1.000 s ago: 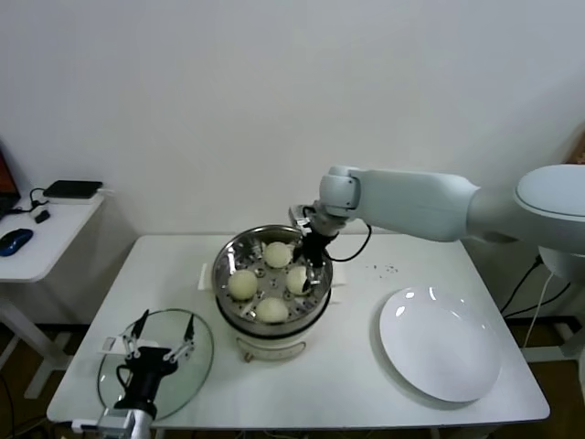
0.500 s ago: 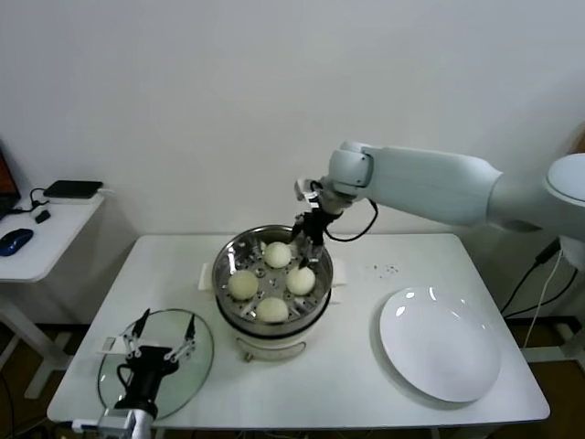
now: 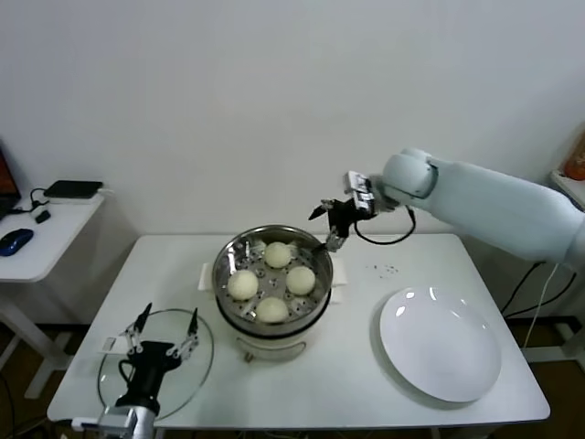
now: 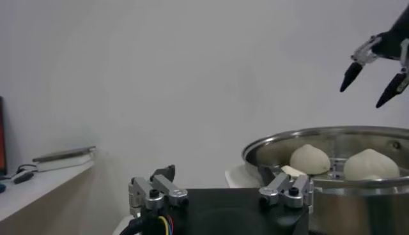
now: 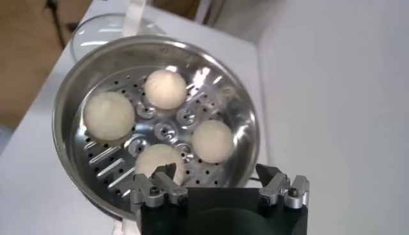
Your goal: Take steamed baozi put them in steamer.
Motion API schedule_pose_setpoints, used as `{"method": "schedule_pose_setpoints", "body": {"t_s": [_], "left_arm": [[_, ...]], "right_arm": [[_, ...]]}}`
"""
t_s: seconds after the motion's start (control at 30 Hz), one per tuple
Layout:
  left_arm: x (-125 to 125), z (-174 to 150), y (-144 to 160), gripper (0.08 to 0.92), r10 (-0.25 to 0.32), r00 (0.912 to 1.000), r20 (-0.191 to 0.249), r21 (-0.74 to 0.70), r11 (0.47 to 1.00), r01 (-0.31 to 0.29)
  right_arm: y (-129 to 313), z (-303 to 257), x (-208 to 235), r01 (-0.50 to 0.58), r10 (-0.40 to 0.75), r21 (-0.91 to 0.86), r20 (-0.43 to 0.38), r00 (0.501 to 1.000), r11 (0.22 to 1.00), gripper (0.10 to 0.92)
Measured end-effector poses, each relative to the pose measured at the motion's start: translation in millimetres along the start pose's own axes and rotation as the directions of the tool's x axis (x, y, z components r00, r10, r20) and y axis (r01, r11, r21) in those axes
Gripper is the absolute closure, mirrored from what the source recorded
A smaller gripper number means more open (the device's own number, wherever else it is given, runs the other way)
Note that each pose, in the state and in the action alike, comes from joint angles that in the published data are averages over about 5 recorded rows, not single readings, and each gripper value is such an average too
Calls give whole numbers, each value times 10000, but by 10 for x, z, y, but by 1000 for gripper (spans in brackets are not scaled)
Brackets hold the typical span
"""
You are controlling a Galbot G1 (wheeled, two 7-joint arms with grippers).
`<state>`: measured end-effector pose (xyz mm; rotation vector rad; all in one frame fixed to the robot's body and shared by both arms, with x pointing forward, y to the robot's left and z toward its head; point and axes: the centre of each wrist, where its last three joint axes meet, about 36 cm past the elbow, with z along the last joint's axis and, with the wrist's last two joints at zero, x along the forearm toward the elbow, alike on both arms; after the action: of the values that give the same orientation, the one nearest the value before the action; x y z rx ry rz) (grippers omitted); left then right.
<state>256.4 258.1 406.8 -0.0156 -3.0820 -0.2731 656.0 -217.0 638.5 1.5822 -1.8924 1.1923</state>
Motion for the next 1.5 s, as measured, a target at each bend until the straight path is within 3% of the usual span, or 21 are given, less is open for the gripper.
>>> {"method": "schedule_pose_setpoints", "body": {"t_s": [0.17, 0.33, 0.7, 0.9, 1.1, 1.27, 1.5], "left_arm": [[22, -11, -23, 177, 3, 10000, 8, 1, 10000, -3], [52, -32, -41, 177, -42, 10000, 12, 33, 10000, 42], [133, -53, -42, 177, -234, 9997, -25, 35, 9997, 234], [171, -37, -37, 177, -299, 9995, -85, 36, 9995, 299], [169, -41, -30, 177, -347, 9994, -64, 31, 9994, 347], [147, -53, -29, 177, -370, 9993, -28, 43, 9993, 371], [114, -76, -22, 177, -418, 9991, 96, 62, 9991, 417]], "right_arm": [[322, 367, 188, -1404, 1444, -494, 896, 9855, 9889, 200], [674, 697, 335, -2991, 3128, -1079, 1466, 9384, 9481, 200], [1472, 1066, 192, -5652, 6338, -2935, 2664, 7262, 7710, 200], [2006, 1229, -22, -6075, 7471, -4423, 3001, 5931, 6598, 200], [2597, 1458, -223, -6018, 8350, -5919, 2668, 4813, 5361, 200], [3116, 1616, -412, -5715, 8804, -6928, 2071, 4266, 4399, 200], [3731, 1672, -627, -5210, 9122, -7870, 1244, 3903, 3303, 200]]}}
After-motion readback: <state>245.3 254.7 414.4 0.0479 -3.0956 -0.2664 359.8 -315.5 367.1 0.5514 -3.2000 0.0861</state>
